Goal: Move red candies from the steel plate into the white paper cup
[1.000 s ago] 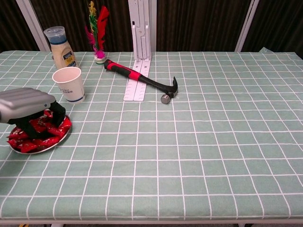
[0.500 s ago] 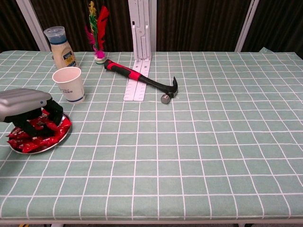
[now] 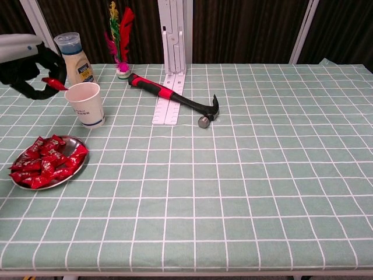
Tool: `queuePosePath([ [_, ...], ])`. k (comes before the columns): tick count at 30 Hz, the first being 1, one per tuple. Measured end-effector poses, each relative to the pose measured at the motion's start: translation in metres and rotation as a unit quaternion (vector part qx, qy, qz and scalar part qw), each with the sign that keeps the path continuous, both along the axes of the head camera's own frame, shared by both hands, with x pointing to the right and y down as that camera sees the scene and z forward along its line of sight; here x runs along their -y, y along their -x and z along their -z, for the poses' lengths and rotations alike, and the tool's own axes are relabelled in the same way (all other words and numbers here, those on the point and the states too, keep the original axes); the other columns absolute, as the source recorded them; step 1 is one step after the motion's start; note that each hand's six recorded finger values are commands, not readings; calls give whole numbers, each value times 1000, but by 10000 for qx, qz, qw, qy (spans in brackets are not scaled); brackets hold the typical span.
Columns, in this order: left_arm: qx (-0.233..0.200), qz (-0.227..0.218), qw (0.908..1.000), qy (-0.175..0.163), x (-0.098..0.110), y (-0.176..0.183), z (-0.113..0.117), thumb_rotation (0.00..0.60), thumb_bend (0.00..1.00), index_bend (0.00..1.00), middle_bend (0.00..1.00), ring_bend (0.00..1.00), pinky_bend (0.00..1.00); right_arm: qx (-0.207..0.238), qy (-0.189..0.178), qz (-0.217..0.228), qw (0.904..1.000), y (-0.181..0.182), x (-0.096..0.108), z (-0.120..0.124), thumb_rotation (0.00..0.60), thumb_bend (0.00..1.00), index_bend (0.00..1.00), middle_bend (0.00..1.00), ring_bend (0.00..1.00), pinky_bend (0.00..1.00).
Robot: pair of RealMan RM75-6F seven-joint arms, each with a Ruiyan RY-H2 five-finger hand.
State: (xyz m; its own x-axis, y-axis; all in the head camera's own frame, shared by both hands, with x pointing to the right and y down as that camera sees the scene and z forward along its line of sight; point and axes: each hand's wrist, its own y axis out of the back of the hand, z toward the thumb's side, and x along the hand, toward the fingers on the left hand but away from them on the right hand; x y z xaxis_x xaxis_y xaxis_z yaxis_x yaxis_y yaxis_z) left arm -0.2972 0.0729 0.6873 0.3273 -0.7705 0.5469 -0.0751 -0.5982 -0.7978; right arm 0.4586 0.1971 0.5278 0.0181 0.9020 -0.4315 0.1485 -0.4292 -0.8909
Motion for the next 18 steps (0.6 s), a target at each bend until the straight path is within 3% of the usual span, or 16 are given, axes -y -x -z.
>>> queuePosePath([
  [8, 347, -15, 9994, 24, 32, -10, -15, 600, 465, 569, 594, 967, 1000, -25, -1, -63, 10000, -4, -1, 0, 600, 101, 115, 218, 112, 425],
  [18, 623, -107, 9977, 264, 29, -14, -31, 600, 435, 434, 442, 941, 1000, -41, 19, -104, 9999, -7, -1, -1, 600, 101, 115, 219, 112, 426],
])
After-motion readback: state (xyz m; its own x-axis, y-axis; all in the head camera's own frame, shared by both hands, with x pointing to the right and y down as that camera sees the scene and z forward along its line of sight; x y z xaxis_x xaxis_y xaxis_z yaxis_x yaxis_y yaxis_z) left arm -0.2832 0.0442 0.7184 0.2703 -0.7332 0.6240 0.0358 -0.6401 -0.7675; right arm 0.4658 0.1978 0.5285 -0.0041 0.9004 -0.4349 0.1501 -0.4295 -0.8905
